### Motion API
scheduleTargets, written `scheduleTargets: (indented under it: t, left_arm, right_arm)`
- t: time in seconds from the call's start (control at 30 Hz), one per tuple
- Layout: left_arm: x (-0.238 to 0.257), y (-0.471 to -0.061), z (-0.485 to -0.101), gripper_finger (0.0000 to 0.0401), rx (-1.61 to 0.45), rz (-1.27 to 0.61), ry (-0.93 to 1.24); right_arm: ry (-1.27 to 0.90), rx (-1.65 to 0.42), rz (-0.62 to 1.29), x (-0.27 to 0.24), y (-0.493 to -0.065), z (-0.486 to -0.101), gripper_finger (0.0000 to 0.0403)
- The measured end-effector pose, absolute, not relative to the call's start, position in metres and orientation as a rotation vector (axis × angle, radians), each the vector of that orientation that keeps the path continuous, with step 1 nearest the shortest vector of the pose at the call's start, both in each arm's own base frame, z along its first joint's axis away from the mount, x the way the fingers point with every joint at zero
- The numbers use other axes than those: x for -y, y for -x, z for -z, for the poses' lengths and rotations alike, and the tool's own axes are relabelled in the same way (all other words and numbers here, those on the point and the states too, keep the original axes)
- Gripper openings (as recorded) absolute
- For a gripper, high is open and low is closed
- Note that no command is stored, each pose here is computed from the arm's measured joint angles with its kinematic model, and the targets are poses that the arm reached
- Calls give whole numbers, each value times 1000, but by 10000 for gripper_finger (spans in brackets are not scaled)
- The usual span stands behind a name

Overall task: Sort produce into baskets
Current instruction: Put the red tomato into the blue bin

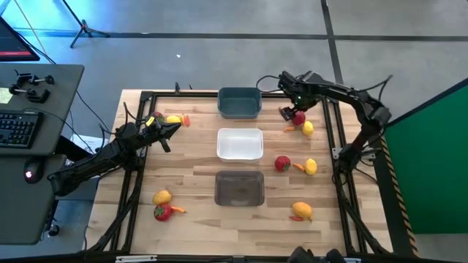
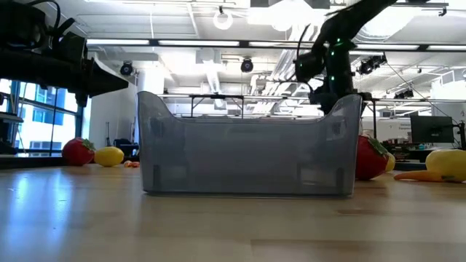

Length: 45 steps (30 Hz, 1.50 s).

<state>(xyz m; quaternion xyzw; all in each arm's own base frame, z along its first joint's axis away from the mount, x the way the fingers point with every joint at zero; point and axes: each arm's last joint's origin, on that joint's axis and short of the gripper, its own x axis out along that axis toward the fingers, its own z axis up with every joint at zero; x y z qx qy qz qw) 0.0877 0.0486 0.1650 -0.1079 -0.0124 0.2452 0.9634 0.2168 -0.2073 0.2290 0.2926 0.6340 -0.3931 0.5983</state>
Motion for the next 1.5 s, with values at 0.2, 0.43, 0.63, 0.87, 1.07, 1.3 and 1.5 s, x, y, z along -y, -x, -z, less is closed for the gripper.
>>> scheduleTargets:
  t: [0.2,0.43,0.63,0.87,1.07,1.3,1.5]
  left_arm:
    - [-49,-88,-165,1,25,-497,219]
    - [-49,-88,-165,1,25,-497,219]
    - [-49,-88,-165,1,25,-497,219]
    - [-49,-88,-165,1,25,-497,219]
    - [-49,-88,-165,1,25,-497,219]
    - [-49,-88,-165,1,25,-497,219]
    - [-49,-88,-165,1,25,-497,219]
  right_arm:
    - [-680,-1534,888,214,-221,-211,312]
    - [-662,-1556,929,227,-218,-200,312]
    - [-691,-1527,936,237,-211,-199,312]
    - [-771,-1497,947,242,-204,-199,313]
    - [-860,-1466,982,245,-197,-191,324]
    - [-846,-1532,984,237,-190,-176,326]
    - [-838,-1514,984,237,-190,-173,325]
